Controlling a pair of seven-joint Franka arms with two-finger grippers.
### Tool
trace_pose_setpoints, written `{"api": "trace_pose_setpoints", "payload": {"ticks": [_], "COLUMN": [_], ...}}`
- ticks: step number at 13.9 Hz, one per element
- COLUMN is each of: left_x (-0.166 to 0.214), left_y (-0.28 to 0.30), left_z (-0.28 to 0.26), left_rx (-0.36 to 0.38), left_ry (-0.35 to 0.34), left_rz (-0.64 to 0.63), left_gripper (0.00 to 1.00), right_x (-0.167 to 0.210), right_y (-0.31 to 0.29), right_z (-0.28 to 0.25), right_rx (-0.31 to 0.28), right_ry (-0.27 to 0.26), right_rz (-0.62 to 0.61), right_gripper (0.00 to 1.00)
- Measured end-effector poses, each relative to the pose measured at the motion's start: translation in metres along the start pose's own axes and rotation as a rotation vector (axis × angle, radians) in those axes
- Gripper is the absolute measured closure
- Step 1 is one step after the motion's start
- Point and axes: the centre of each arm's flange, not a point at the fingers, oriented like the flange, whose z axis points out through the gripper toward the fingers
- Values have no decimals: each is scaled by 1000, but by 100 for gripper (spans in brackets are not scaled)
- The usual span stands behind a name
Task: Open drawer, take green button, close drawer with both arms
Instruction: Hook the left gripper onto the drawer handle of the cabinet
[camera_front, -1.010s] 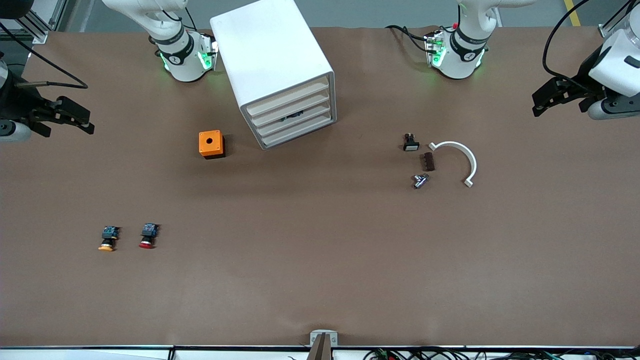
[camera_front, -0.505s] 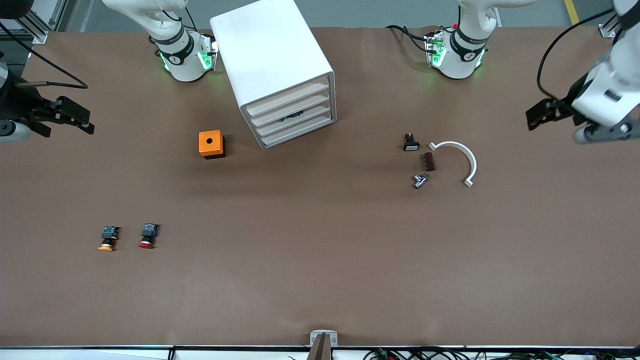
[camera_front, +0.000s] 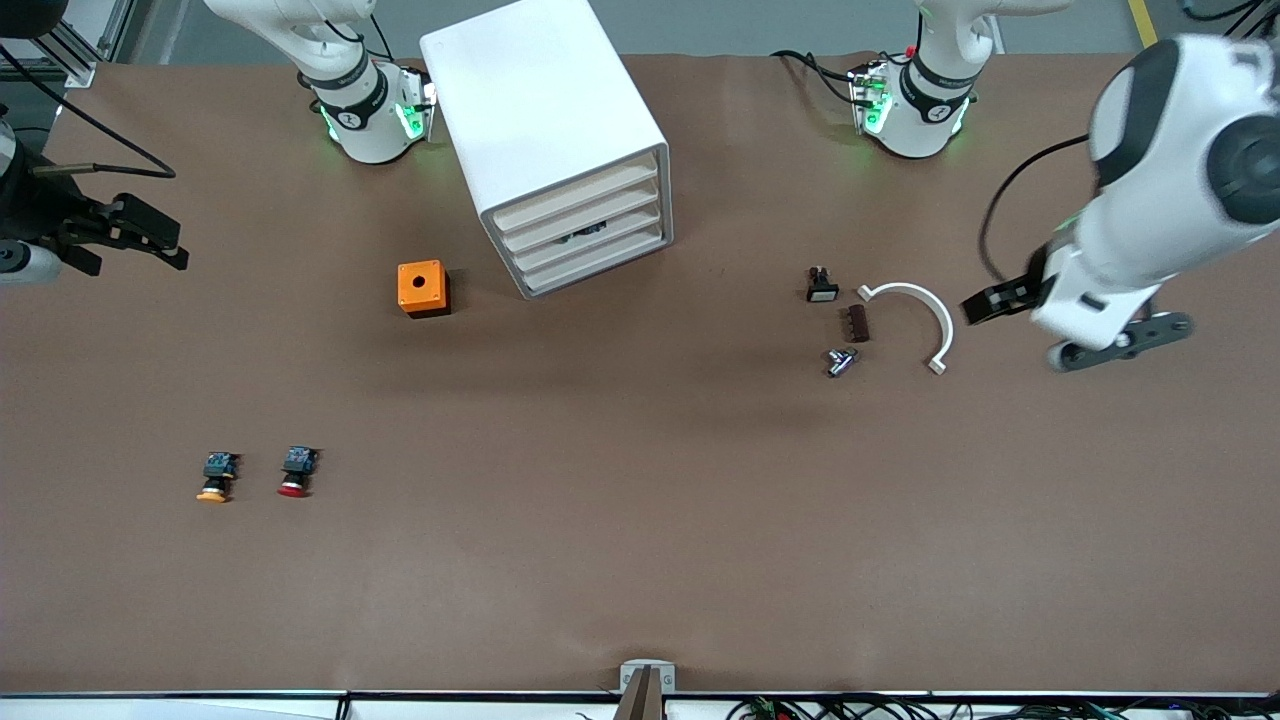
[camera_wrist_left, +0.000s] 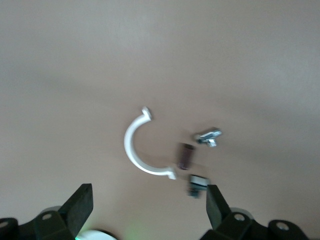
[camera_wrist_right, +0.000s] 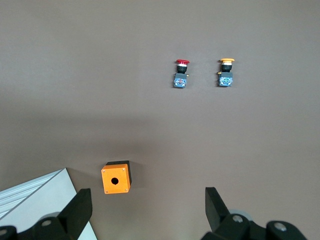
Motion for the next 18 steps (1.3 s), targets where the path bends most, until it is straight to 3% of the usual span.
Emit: {"api": "trace_pose_setpoints", "payload": {"ticks": [4, 10, 12, 16, 18], "left_x": [-5, -29, -42, -59, -75], "left_y": [86, 191, 212, 237, 251], "left_z": [68, 183, 213, 261, 286], "left_rx": [26, 178, 233, 335, 435], "left_ry": [-110, -321, -444, -762, -839], "left_rz": [-396, -954, -1083, -1264, -1363], "left_gripper": [0, 0, 0, 0, 2], "right_x": [0, 0, 0, 0, 0], "right_y": [-2, -2, -2, -2, -1], "right_z": [0, 0, 1, 1, 1], "right_rx": [15, 18, 18, 18, 19], "right_ry": [3, 3, 2, 0, -2], "right_rz": [0, 0, 0, 0, 2], "right_gripper": [0, 0, 0, 0, 0]}}
